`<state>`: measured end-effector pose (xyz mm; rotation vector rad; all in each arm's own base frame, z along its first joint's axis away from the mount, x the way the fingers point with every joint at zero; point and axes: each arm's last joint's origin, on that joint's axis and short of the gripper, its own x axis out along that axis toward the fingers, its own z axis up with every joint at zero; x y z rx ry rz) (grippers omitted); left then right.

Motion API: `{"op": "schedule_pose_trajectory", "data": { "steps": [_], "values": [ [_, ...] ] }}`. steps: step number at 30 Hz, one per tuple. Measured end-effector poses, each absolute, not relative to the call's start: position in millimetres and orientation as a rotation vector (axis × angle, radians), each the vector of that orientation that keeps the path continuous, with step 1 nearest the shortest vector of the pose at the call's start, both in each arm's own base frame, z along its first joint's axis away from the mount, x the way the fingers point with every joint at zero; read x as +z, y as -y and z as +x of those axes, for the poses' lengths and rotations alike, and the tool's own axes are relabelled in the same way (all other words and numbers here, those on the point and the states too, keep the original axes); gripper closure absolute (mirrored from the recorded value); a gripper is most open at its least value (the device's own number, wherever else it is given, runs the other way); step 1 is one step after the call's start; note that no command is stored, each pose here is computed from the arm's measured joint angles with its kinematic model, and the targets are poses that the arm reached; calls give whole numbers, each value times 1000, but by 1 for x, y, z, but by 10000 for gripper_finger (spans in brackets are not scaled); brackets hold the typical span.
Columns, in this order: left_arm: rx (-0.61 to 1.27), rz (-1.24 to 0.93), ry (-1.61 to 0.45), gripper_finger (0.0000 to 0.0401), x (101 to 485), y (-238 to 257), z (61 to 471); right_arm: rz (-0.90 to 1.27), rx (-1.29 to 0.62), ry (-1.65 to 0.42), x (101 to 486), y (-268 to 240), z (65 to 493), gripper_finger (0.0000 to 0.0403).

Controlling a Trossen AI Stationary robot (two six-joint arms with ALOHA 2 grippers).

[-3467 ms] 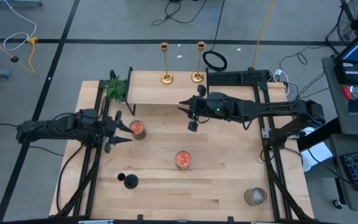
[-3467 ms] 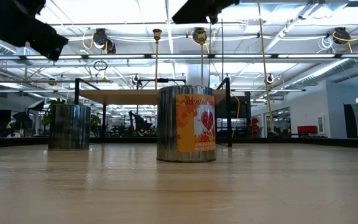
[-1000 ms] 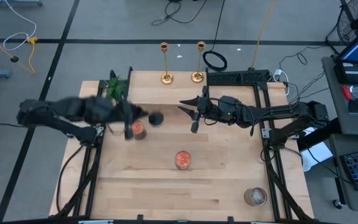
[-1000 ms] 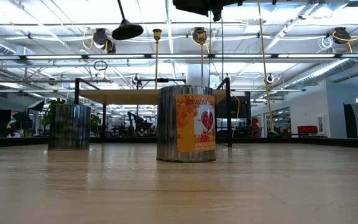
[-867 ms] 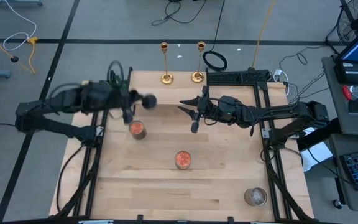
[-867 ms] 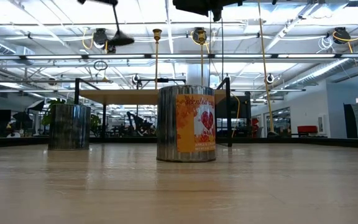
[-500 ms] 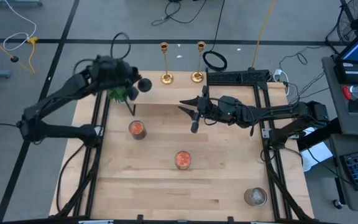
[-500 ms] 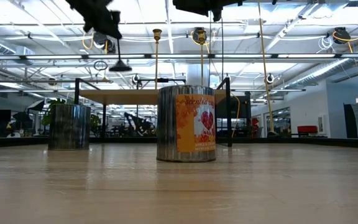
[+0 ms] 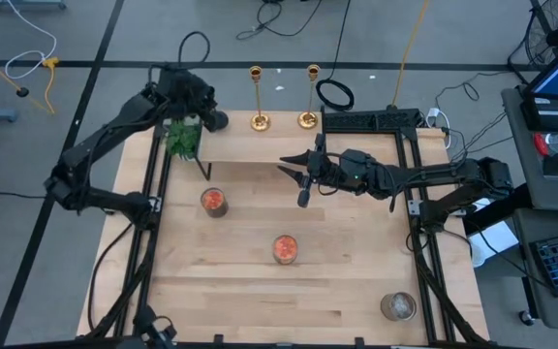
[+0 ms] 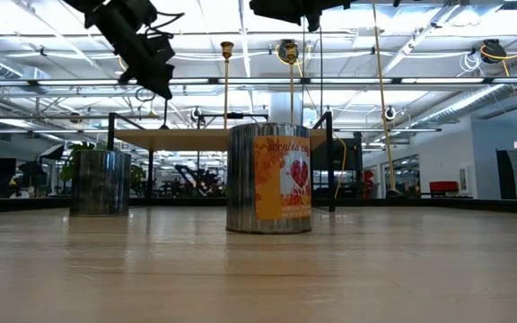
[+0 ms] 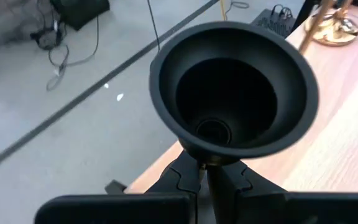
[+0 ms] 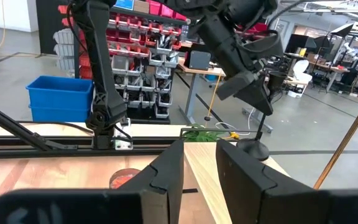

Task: Pick & Place candle stick holders
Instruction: Put the black candle holder on the shelf

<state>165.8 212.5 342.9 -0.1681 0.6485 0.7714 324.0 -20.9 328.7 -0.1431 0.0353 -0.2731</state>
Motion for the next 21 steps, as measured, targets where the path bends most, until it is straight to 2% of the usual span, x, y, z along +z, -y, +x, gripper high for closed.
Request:
{"op": "schedule_pose_trajectory", "data": {
  "steps": [15,21],
  "values": [
    [800,-223,-661,384,333,-230,161,-143,-273,-39,328,21,324,314],
    [799,-302,-697,342,320,-235,165,-143,-273,-39,328,21,324,314]
  ]
}}
